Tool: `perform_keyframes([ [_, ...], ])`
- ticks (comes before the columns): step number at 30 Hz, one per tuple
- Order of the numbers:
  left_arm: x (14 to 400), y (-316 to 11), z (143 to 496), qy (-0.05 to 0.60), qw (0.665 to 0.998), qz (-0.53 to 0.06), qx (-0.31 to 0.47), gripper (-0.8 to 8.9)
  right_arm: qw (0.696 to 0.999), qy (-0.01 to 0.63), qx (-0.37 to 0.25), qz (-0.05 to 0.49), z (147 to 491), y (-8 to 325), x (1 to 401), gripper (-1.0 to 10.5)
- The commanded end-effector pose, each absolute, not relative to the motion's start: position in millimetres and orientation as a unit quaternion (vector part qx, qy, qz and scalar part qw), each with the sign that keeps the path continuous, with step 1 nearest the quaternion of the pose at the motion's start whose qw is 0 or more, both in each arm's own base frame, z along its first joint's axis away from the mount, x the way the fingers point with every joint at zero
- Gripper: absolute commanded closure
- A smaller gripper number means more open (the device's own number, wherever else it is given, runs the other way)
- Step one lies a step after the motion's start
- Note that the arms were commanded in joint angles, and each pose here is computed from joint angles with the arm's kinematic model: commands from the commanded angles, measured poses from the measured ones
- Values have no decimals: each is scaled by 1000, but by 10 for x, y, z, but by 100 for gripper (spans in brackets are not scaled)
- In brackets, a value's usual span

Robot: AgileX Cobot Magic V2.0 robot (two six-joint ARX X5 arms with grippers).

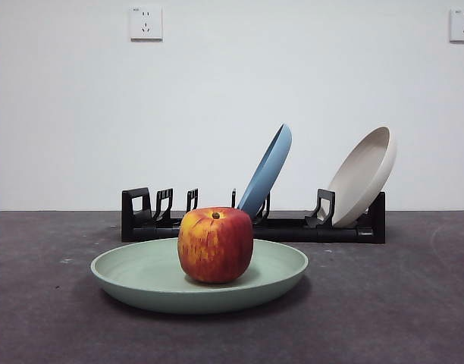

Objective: Take the green plate from the plate rack,put the plate on the table,take the apple from the table,put the apple in the plate

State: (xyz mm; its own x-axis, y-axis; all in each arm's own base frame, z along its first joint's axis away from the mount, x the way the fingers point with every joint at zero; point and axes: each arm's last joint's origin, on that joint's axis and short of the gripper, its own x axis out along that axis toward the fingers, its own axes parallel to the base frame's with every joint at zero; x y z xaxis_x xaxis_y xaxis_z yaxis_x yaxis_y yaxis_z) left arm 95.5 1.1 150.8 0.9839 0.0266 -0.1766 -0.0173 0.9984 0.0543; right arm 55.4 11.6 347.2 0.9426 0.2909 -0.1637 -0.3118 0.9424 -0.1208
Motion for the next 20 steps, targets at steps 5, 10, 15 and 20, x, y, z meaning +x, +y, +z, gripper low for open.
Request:
perform_keyframes([
  [5, 960, 14, 1468, 92, 995, 12, 23, 816, 989, 7, -36, 146, 2744, 142, 816, 947],
  [10, 960, 14, 1468, 92, 995, 12, 23, 816, 989, 5, -28, 144, 2276, 150, 901, 946],
  [15, 960, 14, 1468, 92, 995, 12, 23, 816, 989, 32, -27, 141, 1932, 149, 925, 946],
  [20, 960, 14, 1468, 92, 995, 12, 23, 816, 989, 53, -12, 141, 1690, 151, 941, 946],
])
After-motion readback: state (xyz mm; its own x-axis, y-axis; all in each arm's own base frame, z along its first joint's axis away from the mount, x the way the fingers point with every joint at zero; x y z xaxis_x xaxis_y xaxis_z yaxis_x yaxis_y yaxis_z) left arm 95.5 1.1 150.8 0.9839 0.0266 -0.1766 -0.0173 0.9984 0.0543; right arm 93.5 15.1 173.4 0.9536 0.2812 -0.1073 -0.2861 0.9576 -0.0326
